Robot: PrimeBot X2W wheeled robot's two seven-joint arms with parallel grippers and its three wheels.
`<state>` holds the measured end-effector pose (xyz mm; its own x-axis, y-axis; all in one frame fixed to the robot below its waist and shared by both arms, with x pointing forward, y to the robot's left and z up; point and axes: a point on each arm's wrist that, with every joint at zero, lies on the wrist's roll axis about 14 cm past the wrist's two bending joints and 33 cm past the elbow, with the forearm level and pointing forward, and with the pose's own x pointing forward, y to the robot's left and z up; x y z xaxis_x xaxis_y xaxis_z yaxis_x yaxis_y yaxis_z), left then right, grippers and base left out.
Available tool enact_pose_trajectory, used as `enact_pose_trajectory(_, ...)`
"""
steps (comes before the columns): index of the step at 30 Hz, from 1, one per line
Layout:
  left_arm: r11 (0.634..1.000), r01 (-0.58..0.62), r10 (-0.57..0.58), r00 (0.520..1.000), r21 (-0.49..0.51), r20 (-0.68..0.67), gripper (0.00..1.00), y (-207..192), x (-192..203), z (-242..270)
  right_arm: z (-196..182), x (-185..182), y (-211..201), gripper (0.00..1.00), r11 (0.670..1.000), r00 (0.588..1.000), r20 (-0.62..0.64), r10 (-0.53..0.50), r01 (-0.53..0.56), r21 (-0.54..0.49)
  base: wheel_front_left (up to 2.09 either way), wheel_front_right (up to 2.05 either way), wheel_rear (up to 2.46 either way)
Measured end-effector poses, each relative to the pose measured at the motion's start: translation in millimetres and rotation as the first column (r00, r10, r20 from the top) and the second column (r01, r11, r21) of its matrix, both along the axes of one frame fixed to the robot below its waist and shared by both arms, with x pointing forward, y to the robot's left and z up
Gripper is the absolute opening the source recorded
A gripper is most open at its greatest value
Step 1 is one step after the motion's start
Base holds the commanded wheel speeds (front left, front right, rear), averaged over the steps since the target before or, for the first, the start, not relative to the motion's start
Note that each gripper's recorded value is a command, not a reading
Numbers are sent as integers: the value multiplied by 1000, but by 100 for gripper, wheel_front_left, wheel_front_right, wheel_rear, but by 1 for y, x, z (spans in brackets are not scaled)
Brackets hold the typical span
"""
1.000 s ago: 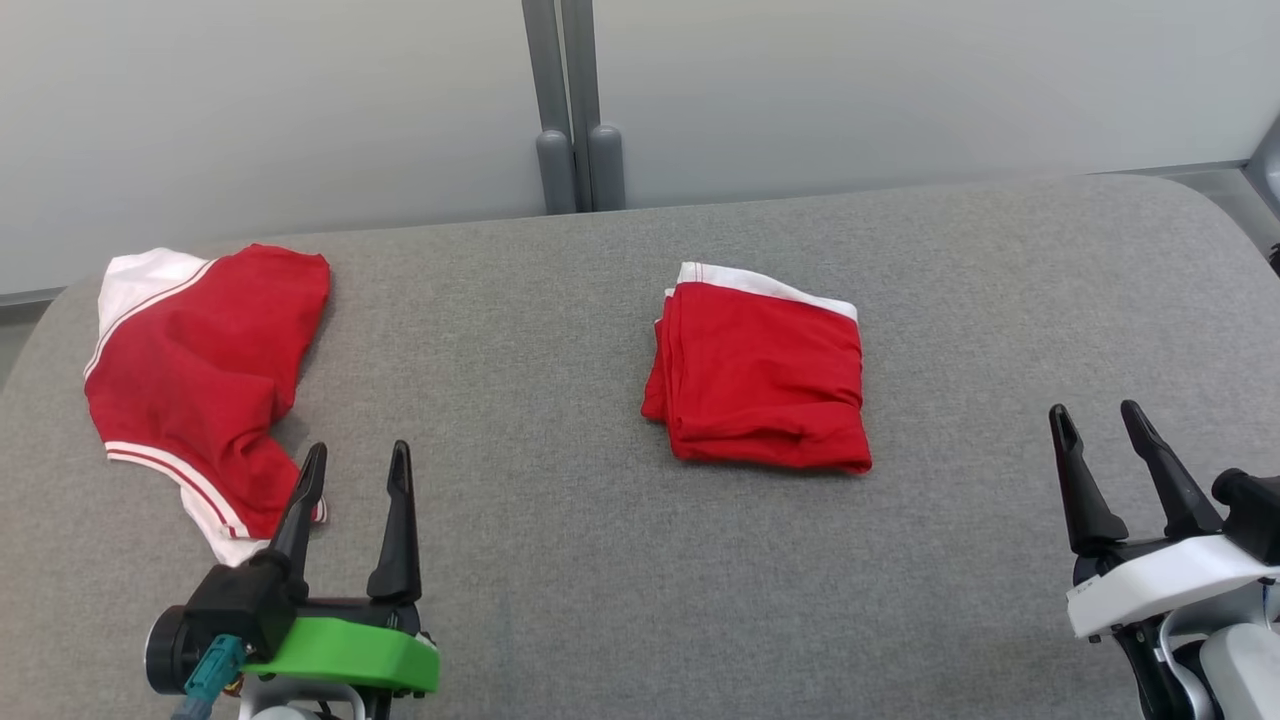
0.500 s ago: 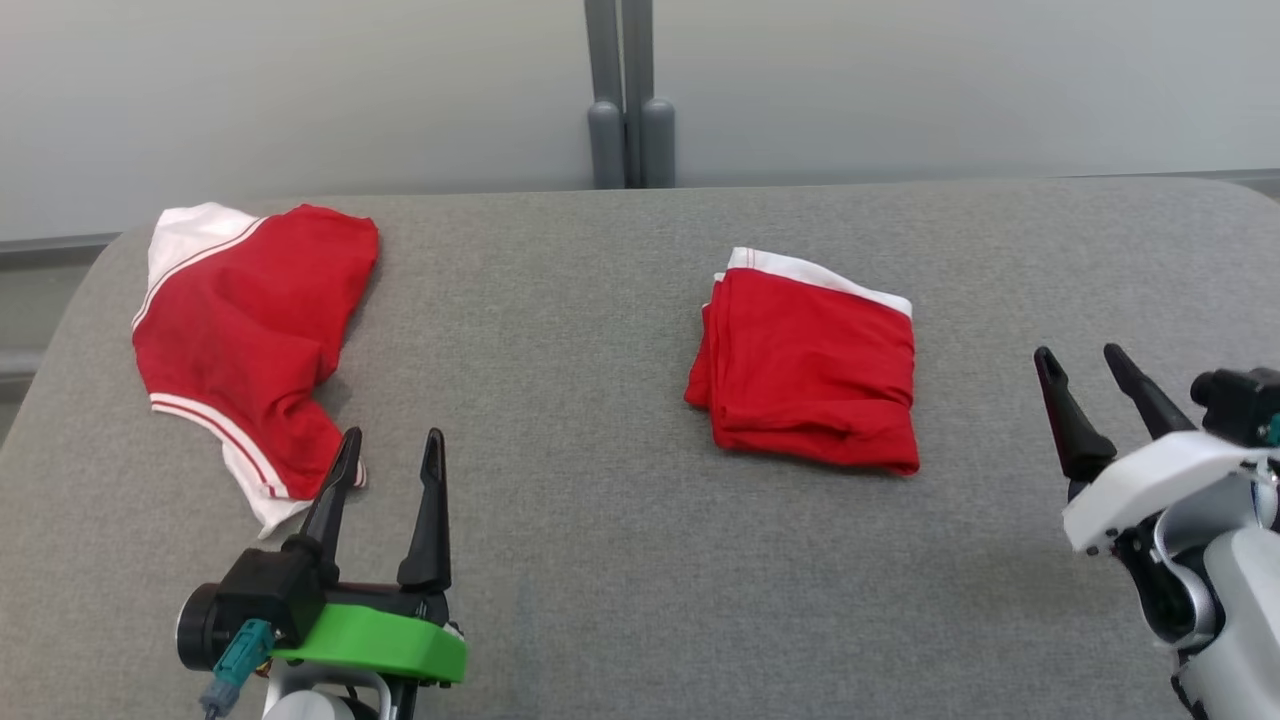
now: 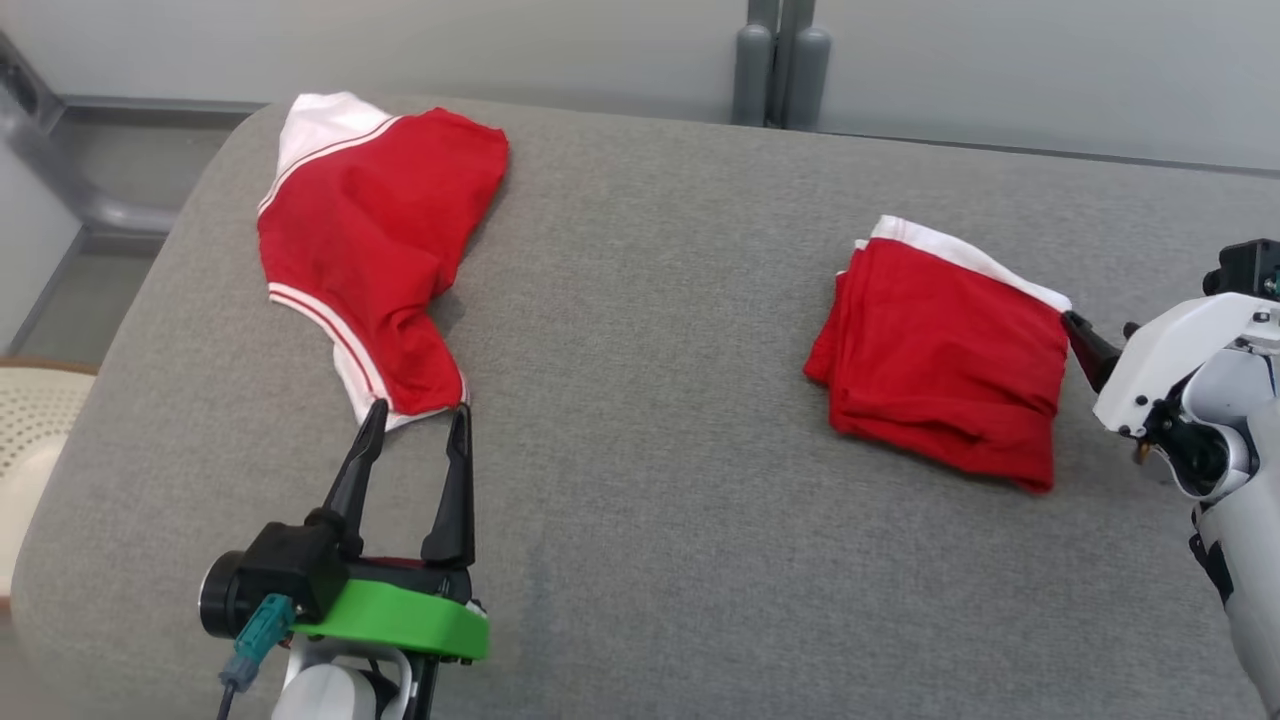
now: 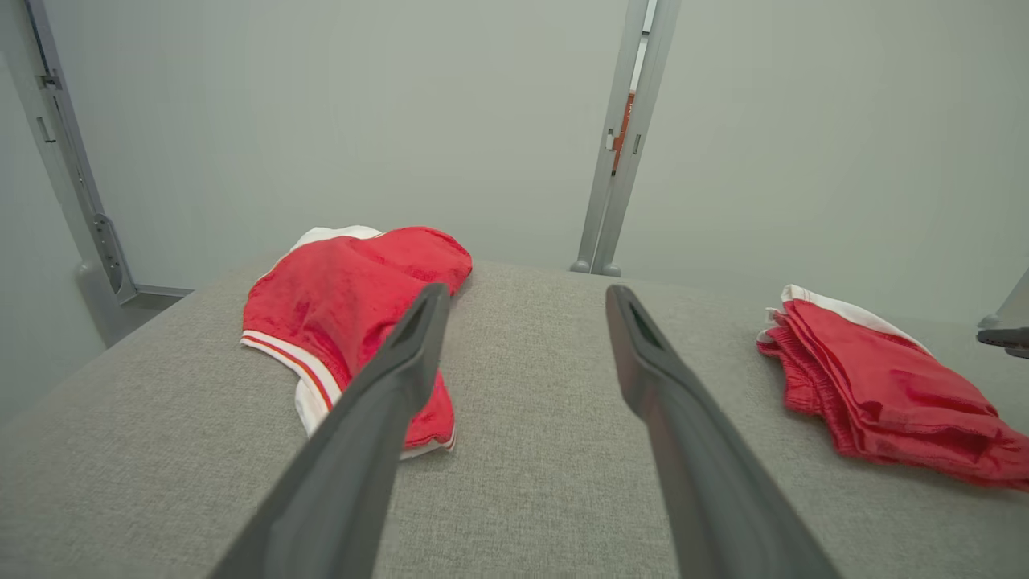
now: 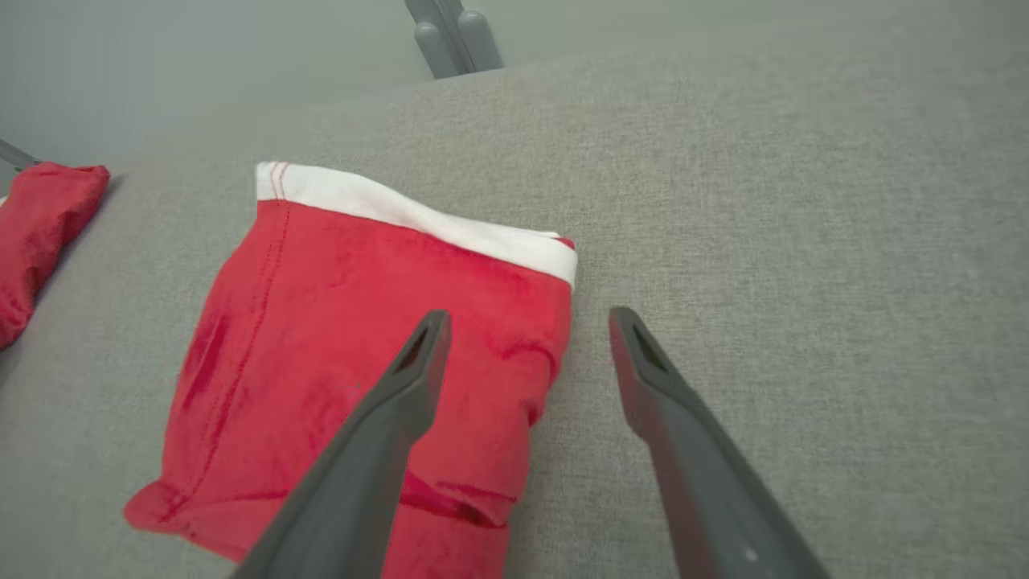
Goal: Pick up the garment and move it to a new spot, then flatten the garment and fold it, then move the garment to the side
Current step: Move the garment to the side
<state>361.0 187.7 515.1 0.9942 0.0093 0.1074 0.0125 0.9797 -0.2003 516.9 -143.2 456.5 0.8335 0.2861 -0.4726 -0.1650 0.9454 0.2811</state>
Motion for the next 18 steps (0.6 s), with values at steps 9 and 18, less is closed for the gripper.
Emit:
enact_pose_trajectory(9, 996, -94, 94, 995, -6, -41, 100, 26, -10, -10, -73, -10, 39, 100, 998, 944, -324, 69, -70, 8, 0, 0, 0)
enact_pose_trajectory(18, 998, -68, 68, 997, -8, -42, 100, 17, -6, -11, -59, -1, 46, 0, 998, 975, -214, 58, -53, 31, 0, 0, 0)
